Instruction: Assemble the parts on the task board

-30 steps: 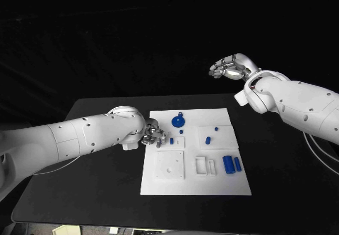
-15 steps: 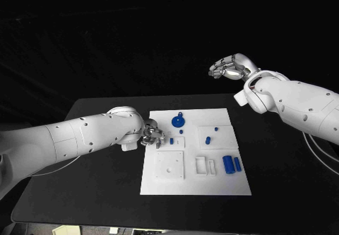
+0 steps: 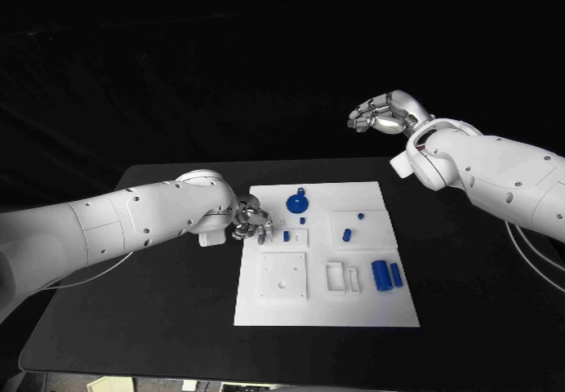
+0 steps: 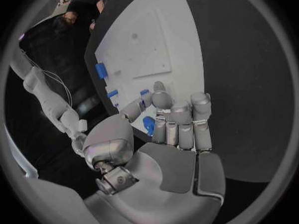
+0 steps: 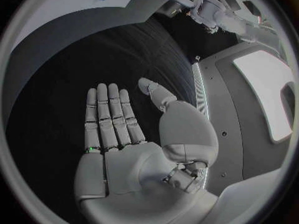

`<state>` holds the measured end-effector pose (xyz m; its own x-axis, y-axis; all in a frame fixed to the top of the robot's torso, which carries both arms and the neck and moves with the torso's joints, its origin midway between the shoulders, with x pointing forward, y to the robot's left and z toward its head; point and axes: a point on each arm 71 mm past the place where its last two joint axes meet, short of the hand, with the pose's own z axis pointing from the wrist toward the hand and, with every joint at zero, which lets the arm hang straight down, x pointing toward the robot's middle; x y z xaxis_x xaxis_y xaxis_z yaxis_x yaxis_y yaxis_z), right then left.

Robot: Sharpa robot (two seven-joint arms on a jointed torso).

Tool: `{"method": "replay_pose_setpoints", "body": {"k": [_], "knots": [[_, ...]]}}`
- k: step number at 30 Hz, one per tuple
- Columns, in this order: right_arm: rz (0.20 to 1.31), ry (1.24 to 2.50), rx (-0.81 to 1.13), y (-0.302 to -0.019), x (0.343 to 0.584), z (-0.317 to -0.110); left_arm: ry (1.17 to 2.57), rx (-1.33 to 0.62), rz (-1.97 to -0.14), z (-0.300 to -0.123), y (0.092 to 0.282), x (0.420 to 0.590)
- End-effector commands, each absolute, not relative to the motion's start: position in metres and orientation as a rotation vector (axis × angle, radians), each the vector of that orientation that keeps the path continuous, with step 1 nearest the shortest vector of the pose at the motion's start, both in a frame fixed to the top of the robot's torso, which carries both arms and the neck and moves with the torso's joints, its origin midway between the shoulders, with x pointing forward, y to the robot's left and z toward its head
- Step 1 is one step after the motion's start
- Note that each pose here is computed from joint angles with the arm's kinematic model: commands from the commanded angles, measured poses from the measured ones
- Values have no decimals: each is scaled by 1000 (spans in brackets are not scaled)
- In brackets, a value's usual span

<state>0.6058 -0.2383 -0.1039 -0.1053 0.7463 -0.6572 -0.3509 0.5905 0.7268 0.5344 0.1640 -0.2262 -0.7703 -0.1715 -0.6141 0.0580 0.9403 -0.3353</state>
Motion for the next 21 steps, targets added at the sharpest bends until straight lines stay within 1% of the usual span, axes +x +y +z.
{"method": "replay_pose_setpoints", "body": {"k": [1, 4, 8, 11, 21], "knots": [[977, 1398, 364, -236, 605, -104, 2549, -7, -466, -231, 159, 527], [979, 1400, 363, -235, 605, -104, 2589, 3, -465, -231, 158, 527], [981, 1402, 363, -233, 605, -105, 2600, -15, -462, -229, 160, 534], [980, 1404, 364, -234, 605, -106, 2642, -22, -466, -227, 160, 537], [984, 1406, 363, -231, 606, -107, 2675, -22, -433, -218, 159, 552]]}}
